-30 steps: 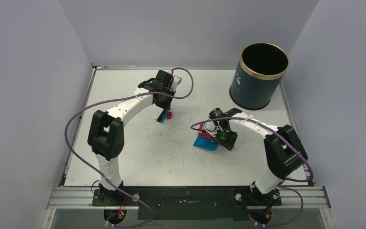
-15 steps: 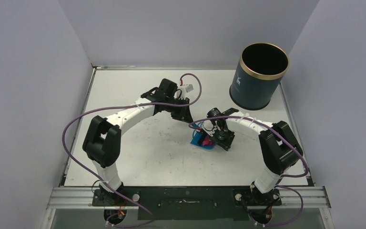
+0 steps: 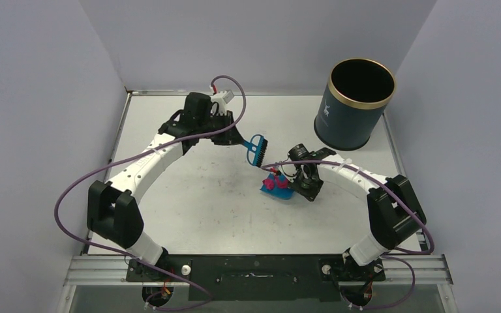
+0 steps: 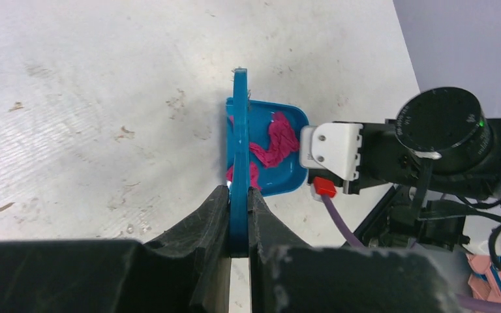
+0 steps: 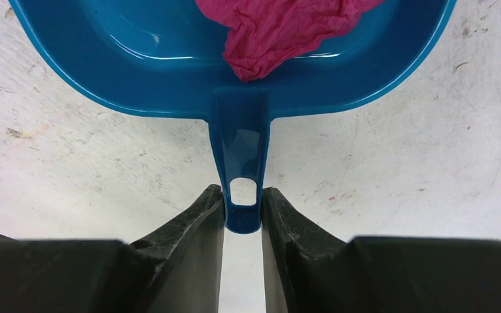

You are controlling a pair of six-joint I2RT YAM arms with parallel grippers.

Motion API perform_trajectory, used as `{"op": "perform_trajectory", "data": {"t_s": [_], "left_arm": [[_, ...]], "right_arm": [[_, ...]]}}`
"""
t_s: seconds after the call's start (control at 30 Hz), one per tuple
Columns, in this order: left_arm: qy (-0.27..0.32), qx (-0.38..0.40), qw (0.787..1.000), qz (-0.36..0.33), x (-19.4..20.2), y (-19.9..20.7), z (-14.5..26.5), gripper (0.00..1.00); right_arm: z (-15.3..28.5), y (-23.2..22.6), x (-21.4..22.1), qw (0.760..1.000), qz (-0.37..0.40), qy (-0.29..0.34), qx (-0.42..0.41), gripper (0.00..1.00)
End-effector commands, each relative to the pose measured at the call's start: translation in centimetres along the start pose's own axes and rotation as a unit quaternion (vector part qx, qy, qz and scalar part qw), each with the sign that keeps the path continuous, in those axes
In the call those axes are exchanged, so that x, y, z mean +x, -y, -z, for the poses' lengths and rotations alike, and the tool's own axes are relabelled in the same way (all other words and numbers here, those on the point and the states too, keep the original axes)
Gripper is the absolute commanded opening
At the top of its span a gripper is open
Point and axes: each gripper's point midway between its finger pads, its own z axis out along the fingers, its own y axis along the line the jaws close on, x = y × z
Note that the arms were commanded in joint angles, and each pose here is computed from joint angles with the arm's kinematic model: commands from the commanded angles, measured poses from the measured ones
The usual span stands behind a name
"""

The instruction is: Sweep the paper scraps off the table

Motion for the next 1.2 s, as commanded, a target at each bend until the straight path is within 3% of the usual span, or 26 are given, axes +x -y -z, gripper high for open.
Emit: {"op": "perform_trajectory", "data": {"t_s": [0.0,0.17,0.37,1.17], "left_arm": [[0.055,-0.028,0.998,0.007,-2.8,-1.6,1.1,0.00],[0.060,-0.081,0.995,0.000,-3.1,-4.0,1.5,0.00],[0.018,-0.161,0.987,-0.018,-2.0,-6.8,1.4,0.00],[-0.025,-0.152,0.988,0.010,-0.8,-7.6,0.1,0.00]], "right_arm": [[0.9,0.3,-1.0,0.999,-0.004,0.037,0.008,0.05],[1.0,0.2,-1.1,0.999,-0.003,0.045,0.006,0.05],[1.5,0.3,-0.9,0.999,-0.004,0.052,0.011,0.05],[10.8,3.4,-2.9,0.982,-0.033,0.180,0.047,0.05]]}}
